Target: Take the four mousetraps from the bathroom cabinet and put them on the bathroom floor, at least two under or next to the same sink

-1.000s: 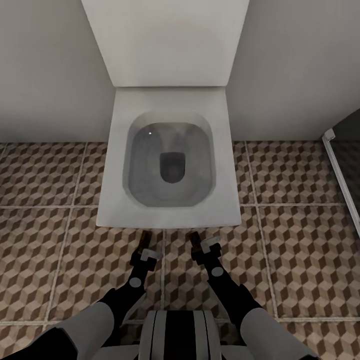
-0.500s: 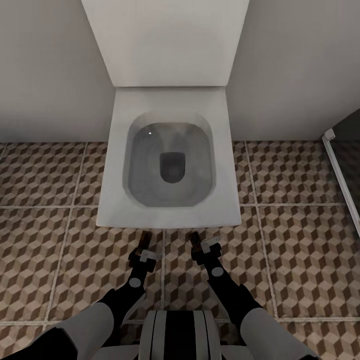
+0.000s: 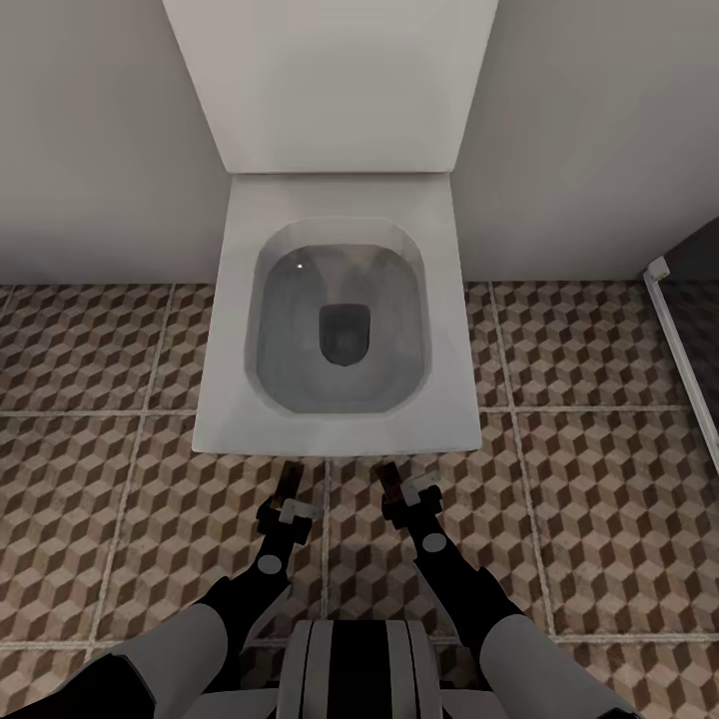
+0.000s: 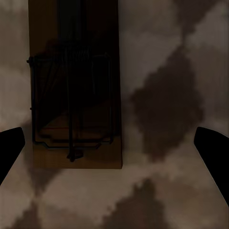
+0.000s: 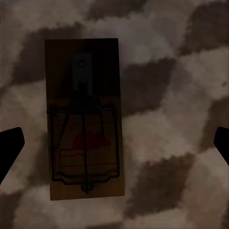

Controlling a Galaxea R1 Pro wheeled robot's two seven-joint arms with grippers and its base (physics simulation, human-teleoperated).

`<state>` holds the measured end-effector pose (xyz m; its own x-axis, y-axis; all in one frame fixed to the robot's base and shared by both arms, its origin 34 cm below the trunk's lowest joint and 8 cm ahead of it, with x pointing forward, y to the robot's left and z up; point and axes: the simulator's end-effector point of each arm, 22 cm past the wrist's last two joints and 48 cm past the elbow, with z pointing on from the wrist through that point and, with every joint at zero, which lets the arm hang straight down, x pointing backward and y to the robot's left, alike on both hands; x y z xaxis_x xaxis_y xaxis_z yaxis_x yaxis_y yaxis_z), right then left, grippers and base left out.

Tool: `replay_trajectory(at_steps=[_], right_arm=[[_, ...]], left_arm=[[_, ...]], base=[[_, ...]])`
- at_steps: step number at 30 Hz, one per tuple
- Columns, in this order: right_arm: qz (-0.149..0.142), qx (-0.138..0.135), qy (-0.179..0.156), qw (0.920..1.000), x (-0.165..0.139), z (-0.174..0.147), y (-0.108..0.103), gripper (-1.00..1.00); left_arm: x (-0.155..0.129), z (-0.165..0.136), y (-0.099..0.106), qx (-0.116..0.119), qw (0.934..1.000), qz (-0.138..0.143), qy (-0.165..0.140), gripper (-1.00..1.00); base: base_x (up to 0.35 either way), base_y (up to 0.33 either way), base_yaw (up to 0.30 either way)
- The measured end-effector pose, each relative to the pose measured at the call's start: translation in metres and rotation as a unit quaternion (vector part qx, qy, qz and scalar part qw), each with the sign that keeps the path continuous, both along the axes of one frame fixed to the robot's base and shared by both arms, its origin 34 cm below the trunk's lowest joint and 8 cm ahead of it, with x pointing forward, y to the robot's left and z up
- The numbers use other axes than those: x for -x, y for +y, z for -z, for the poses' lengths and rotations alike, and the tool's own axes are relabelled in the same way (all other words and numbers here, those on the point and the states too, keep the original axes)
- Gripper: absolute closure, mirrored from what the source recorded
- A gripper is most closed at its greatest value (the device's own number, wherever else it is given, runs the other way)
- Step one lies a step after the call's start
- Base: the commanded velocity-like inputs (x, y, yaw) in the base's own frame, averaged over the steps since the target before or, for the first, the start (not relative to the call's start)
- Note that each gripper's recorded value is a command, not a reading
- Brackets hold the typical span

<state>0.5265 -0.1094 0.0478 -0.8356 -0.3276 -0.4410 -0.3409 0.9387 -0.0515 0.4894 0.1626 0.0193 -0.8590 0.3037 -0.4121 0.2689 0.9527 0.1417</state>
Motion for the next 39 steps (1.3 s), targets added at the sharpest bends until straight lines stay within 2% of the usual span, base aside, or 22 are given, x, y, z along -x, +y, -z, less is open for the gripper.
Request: replay_trajectory(at_steps=[8, 23, 39], right_arm=[[0.000, 0.000, 0.000, 1.0000, 0.0000, 0.0000, 0.0001, -1.00], [0.000, 0.000, 0.000, 1.0000, 0.0001, 0.0001, 0.0000, -1.00], [0.000, 0.000, 0.000, 1.0000, 0.0003, 0.0000, 0.0000, -1.00]], left_arm=[[-0.0003, 0.0000, 0.0001, 0.000, 1.0000, 0.000, 0.000, -1.00], [-0.0025, -0.0009, -0.0019, 0.002, 1.0000, 0.002, -0.004, -1.00], [-0.0015, -0.0009, -0.0037, 0.003, 1.0000, 0.000, -0.002, -1.00]], base=[[-0.011, 0.000, 0.000], [-0.238, 0.000, 0.000], [-0.017, 0.000, 0.000]])
